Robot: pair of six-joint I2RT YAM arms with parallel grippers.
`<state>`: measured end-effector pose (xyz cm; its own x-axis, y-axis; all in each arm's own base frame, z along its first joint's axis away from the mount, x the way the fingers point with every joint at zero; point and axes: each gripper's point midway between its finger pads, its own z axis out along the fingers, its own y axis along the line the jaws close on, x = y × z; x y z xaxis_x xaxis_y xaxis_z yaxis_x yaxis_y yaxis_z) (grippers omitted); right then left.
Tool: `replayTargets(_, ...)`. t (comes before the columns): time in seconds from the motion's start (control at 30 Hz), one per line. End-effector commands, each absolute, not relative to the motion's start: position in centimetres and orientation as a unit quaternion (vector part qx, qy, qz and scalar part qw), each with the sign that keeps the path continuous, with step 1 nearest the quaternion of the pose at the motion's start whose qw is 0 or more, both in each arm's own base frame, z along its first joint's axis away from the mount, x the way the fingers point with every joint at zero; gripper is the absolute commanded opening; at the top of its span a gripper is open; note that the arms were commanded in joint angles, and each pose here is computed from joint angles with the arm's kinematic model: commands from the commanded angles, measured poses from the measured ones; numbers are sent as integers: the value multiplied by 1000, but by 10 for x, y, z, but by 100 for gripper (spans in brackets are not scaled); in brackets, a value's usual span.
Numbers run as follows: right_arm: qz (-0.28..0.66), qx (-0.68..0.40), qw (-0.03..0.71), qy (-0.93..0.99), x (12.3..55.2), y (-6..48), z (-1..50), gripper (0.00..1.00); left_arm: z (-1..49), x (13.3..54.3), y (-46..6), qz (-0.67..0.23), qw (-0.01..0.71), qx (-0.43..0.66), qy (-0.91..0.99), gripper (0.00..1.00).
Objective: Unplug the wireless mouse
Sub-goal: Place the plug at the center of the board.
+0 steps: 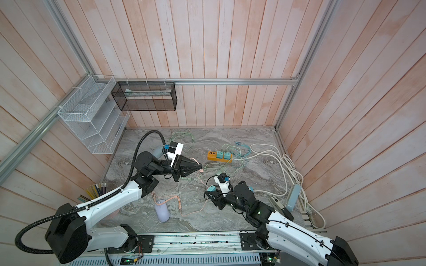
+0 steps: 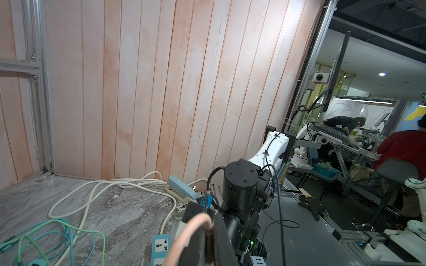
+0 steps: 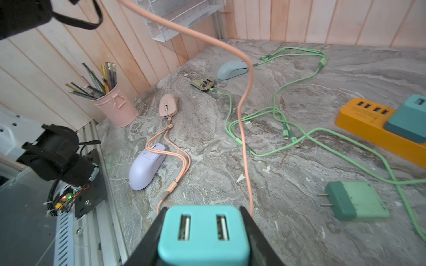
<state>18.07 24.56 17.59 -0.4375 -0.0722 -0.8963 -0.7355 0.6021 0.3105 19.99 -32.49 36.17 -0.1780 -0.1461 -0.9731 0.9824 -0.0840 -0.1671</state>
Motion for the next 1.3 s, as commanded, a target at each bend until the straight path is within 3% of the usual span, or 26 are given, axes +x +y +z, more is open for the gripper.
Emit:
replayTargets(0.0, 299, -177, 489, 800, 214, 215, 181, 11, 343, 210, -319, -554, 491, 417, 527, 0)
replayTargets(0.23, 243, -35, 404, 881, 267, 158, 119, 12, 327, 207, -304, -539, 498, 390, 556, 0)
replayTargets(0.67, 185, -43, 321, 928, 298, 168, 59, 17, 310, 197, -292, -535, 491, 376, 576, 0)
replayTargets(0.8, 181, -48, 320, 929, 300, 169, 56, 26, 301, 208, -287, -524, 491, 339, 607, 0)
replayTargets(0.93, 184, -54, 321, 928, 301, 171, 57, 47, 280, 221, -281, -505, 486, 302, 646, 0)
replayTargets(1.0, 184, -53, 322, 927, 300, 171, 59, 53, 267, 226, -279, -499, 477, 286, 665, 0)
replayTargets(1.27, 184, -54, 349, 917, 298, 166, 82, 59, 215, 224, -272, -520, 421, 225, 709, 1)
